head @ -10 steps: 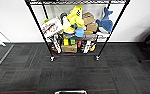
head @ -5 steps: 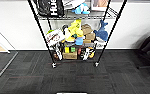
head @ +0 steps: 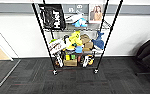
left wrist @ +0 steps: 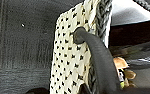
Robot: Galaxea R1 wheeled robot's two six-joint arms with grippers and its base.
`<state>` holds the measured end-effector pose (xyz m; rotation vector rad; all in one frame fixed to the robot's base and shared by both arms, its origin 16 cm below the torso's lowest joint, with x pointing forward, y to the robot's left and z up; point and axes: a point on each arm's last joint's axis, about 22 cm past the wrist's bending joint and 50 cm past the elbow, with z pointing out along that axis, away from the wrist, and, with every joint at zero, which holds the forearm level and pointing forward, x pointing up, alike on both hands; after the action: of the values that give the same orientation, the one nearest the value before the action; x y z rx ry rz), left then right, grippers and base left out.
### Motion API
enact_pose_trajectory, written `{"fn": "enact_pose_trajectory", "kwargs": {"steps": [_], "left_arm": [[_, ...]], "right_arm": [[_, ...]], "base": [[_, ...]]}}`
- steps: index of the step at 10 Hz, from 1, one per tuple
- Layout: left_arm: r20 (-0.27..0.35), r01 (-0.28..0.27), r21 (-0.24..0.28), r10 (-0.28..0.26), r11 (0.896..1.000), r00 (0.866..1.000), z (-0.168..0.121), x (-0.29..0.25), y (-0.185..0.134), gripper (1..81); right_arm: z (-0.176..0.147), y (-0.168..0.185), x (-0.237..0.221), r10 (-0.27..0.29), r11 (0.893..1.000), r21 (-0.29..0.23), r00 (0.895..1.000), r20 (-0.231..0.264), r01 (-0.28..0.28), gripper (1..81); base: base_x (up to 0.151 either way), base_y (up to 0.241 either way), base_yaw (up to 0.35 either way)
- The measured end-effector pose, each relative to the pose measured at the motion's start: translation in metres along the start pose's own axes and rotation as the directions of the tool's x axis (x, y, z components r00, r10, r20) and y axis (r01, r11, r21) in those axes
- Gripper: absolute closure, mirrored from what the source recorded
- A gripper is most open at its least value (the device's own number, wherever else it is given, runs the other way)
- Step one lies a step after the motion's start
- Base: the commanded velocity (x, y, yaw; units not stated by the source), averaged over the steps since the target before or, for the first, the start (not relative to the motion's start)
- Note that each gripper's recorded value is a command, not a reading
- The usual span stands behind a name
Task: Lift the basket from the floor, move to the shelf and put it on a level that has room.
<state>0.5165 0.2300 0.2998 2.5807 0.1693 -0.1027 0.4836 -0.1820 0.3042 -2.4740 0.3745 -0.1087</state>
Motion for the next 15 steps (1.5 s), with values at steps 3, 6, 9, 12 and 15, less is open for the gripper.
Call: {"fn": "enact_pose_trajectory", "kwargs": {"steps": [3, 6, 9, 12, 15], "left_arm": [[-0.019, -0.042, -0.030, 0.042, 0.999, 0.999, -0.029, -0.010, 0.044, 81.1], [-0.041, -0.072, -0.044, 0.070, 0.996, 0.997, -0.058, -0.020, 0.072, 81.1], [-0.010, -0.054, -0.046, 0.054, 0.997, 0.998, -0.059, -0.050, 0.075, 81.1], [0.025, -0.041, -0.058, 0.043, 0.997, 0.999, -0.070, -0.080, 0.079, 81.1], [0.031, -0.029, -0.075, 0.031, 0.997, 0.999, -0.090, -0.103, 0.081, 81.1]], "right_arm": [[-0.055, -0.012, 0.010, -0.015, 1.000, 0.001, 0.999, -0.051, 0.015, 81.1], [-0.101, -0.024, 0.012, -0.024, 1.000, 0.008, 0.995, -0.094, 0.024, 81.1], [-0.122, -0.034, -0.007, -0.015, 1.000, 0.024, 0.997, -0.070, 0.017, 81.1], [-0.133, -0.031, -0.039, 0.014, 1.000, 0.013, 0.999, -0.033, -0.014, 81.1], [-0.141, -0.038, -0.061, 0.034, 0.999, 0.015, 0.999, -0.013, -0.034, 81.1]], "base": [[0.000, 0.000, 0.000], [0.000, 0.000, 0.000], [0.000, 0.000, 0.000], [0.000, 0.000, 0.000], [0.000, 0.000, 0.000]]}}
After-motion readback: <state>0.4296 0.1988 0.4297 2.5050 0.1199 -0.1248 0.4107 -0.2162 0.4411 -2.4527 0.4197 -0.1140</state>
